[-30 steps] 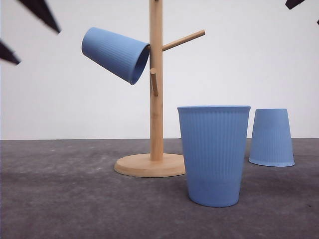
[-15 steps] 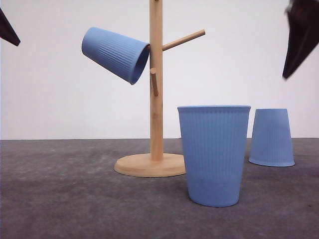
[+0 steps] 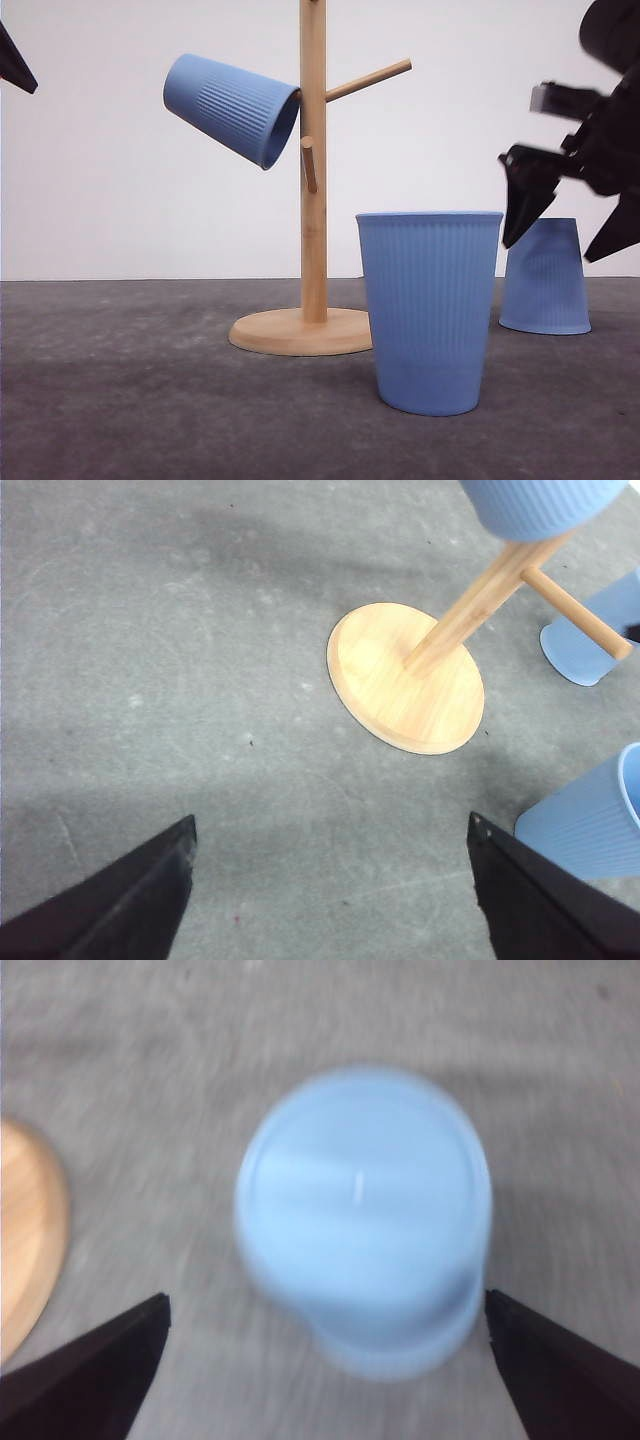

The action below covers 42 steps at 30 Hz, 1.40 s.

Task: Place three cups

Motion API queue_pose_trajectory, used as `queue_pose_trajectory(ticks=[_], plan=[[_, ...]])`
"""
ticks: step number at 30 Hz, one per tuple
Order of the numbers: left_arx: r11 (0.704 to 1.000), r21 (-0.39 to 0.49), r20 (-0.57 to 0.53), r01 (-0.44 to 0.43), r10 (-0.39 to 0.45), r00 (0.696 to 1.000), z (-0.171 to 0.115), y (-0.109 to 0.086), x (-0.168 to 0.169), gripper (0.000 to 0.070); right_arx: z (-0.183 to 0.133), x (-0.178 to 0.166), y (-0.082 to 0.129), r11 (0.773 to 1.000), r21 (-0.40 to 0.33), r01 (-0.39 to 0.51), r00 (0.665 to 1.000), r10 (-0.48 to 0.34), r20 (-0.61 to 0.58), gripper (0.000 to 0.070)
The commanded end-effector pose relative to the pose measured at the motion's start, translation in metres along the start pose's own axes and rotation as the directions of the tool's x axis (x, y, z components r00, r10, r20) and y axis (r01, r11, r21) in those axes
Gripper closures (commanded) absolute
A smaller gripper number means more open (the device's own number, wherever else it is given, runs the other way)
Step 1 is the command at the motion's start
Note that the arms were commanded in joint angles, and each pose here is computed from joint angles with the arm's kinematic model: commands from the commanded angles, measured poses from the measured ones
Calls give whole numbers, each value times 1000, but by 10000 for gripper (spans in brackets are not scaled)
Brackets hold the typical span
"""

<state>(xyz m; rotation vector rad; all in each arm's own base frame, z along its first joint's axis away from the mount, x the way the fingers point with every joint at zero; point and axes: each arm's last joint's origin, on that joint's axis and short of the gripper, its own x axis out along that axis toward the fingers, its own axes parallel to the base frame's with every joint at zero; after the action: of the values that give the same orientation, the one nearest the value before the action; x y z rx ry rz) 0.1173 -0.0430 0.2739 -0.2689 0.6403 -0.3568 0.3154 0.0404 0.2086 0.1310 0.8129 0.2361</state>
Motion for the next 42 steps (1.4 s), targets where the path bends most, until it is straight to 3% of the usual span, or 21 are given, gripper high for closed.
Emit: queue_pose_trajectory(ticks=[1, 3, 7, 9, 17, 21, 25, 31, 34, 42], plan=[[1000, -7, 14, -5, 5, 1000, 2, -1, -1, 202, 5, 9, -1, 1000, -8, 15, 1000, -14, 23, 56], [1000, -20, 18, -17, 17, 1000, 2, 0, -1, 202, 4, 17, -3, 1000, -11, 25, 999, -25, 28, 68], [999, -23, 21, -24, 24, 999, 2, 0, -1, 202, 3, 23, -4, 999, -24, 26, 999, -25, 23, 274], [999, -23, 22, -27, 27, 999, 2, 0, -1, 202, 3, 23, -4, 999, -28, 24, 999, -23, 24, 326], [999, -23, 25, -36, 36, 999, 2, 0, -1, 202, 9, -27, 8, 998, -33, -49, 998, 50, 28, 327], [999, -23, 26, -36, 36, 999, 3, 0, -1, 202, 15, -71, 18, 987, 6, -162, 981, 161, 109, 327], [999, -18, 33, -33, 34, 999, 3, 0, -1, 202, 22, -105, 23, 940, 18, -342, 914, 328, 239, 326], [999, -17, 34, -33, 33, 999, 3, 0, -1, 202, 20, -114, 22, 816, 63, -575, 775, 518, 361, 322], [999, -17, 34, -33, 33, 999, 3, 0, -1, 202, 18, -112, 22, 766, 106, -634, 732, 550, 402, 322], [999, -17, 34, -33, 33, 999, 3, 0, -1, 202, 19, -113, 25, 700, 134, -702, 663, 574, 481, 322]])
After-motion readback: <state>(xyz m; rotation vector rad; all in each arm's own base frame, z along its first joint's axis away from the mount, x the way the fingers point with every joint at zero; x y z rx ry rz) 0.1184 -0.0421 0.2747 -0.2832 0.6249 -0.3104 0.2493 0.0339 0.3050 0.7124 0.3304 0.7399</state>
